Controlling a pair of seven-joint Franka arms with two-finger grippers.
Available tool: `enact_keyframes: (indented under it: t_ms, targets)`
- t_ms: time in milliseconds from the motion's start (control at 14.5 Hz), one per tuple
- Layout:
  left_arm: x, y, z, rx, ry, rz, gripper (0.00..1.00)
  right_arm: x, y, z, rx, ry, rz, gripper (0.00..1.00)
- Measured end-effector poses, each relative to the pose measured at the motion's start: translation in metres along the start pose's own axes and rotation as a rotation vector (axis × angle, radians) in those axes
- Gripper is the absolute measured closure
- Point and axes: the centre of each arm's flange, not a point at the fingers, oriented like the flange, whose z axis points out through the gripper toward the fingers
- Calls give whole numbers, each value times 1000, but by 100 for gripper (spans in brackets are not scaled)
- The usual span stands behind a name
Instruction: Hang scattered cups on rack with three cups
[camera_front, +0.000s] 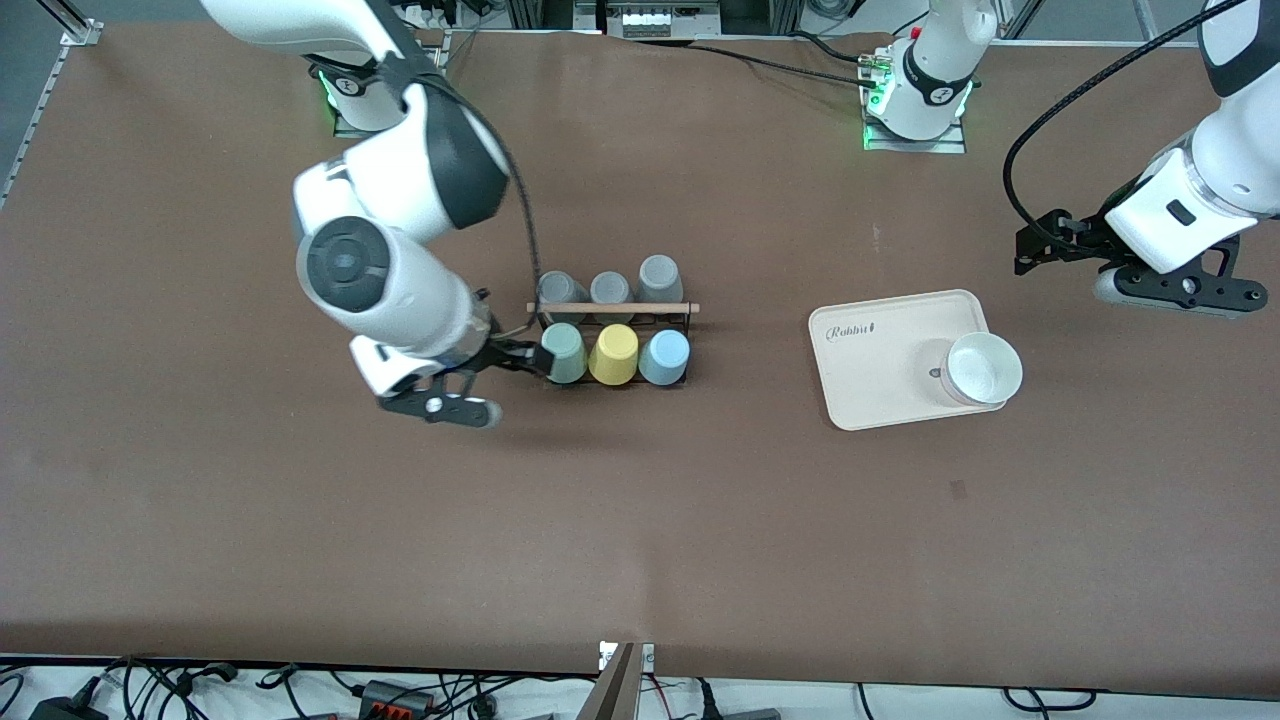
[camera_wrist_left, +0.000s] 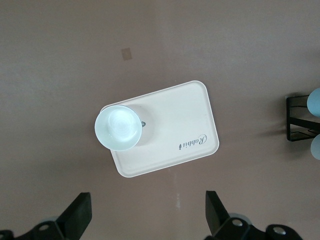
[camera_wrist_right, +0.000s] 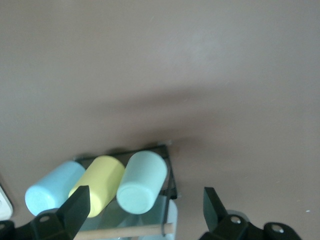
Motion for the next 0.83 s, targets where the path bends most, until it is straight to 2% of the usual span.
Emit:
enact_keyframes:
  t_ms: [207, 344, 551, 826]
  targets:
    - [0, 0, 0, 0, 0, 0, 0, 44, 70, -23, 12, 20, -4, 0]
    - [0, -1, 0, 0, 0, -1, 0, 68, 117, -34, -11, 30, -24, 0]
    - [0, -2, 0, 0, 0, -2, 0, 79, 163, -67, -70, 78, -65, 0]
    - [0, -2, 0, 0, 0, -1, 0, 81, 235, -118, -76, 103, -127, 0]
